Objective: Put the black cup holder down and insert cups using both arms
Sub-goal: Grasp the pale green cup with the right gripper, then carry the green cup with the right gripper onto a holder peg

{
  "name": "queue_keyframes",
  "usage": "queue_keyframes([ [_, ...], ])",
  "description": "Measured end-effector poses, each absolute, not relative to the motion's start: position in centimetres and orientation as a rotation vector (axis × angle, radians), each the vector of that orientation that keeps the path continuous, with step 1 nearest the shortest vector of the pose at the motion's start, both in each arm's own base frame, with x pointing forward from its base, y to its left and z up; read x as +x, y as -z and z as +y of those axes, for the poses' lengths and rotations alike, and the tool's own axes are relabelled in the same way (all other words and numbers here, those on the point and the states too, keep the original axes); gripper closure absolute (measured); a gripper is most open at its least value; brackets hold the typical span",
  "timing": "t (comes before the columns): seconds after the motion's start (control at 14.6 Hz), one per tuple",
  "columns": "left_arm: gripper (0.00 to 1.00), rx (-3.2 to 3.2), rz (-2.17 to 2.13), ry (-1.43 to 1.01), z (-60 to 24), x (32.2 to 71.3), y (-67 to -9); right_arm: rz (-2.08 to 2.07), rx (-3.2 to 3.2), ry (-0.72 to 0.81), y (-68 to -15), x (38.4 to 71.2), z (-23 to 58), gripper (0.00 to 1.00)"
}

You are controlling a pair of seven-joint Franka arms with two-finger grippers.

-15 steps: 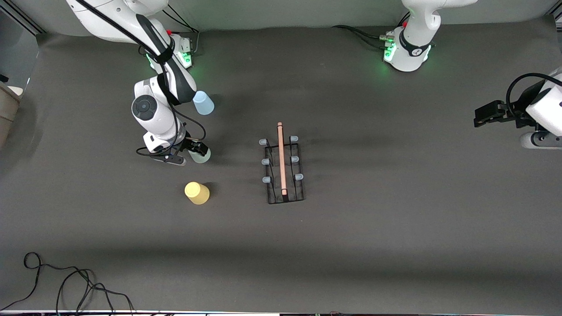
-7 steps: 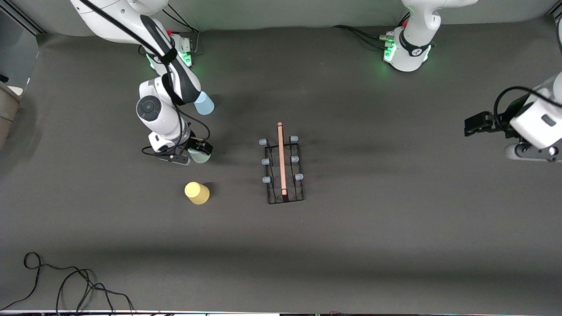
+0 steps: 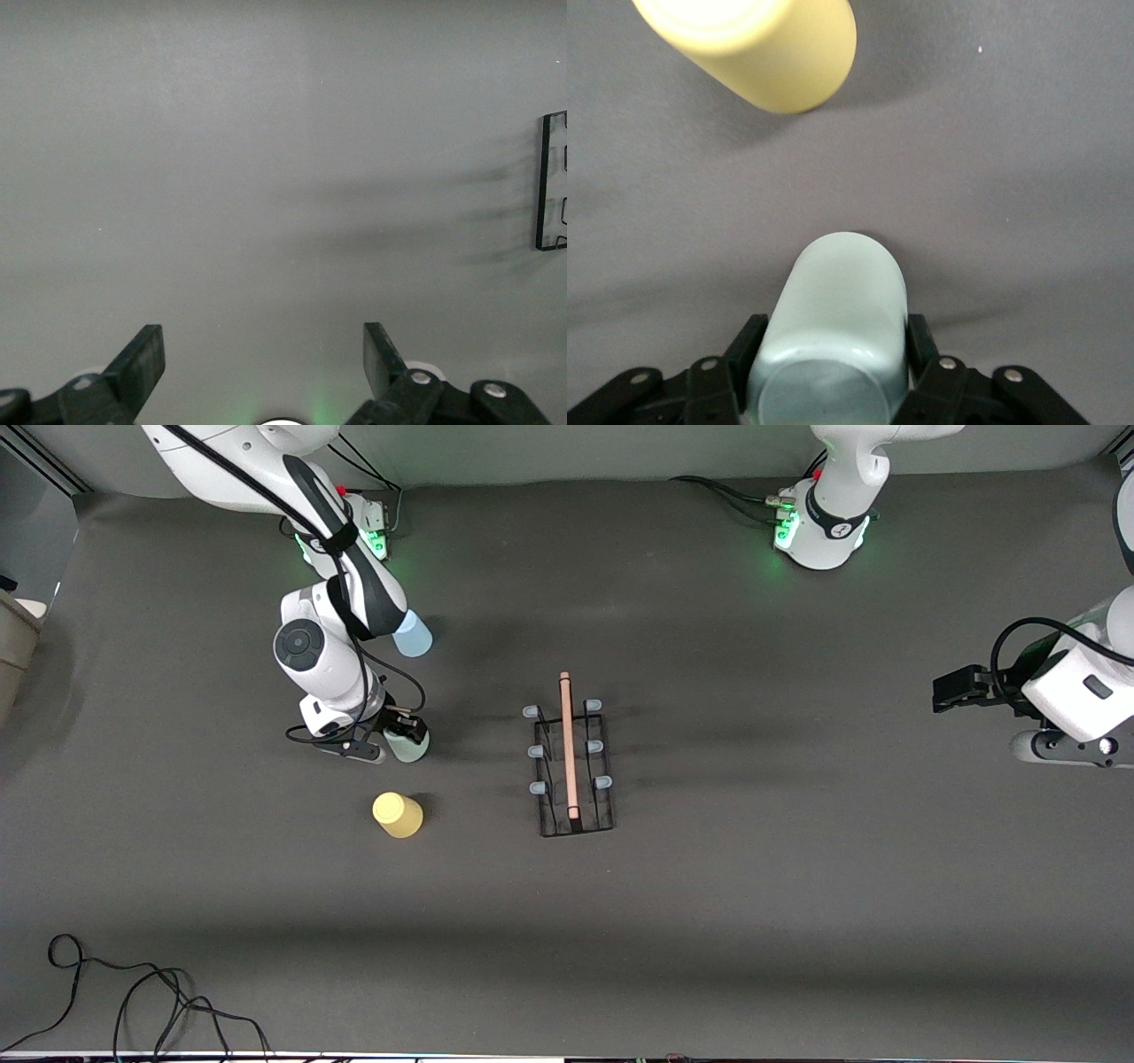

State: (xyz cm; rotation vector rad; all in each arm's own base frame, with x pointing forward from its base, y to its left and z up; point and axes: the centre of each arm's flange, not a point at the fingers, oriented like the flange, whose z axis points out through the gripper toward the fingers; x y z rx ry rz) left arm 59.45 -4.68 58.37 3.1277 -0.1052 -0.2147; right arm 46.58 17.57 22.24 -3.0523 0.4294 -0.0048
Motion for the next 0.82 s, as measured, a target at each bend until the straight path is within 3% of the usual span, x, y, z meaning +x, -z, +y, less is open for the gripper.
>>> queue_keyframes([
  [0.2, 0.00, 3.128, -0.106, 0.210, -4.7, 59.5, -58.4, 0.427, -3.056, -0.052, -26.3, 47.6, 18.1, 0.32],
  [0.41, 0.00, 3.128, -0.106, 0.208, -4.7, 59.5, -58.5, 0.472, -3.056, -0.168, -34.7, 49.5, 19.3, 0.32],
  [0.55, 0.00, 3.128, -0.105, 0.208, -4.7, 59.5, -58.5, 0.539, -3.034, -0.162, -39.3, 50.3, 20.6, 0.32],
  [0.82, 0.00, 3.128, -0.116, 0.208, -5.1, 59.4, -58.5, 0.627, -2.953, -0.162, -41.6, 49.0, 28.1, 0.32],
])
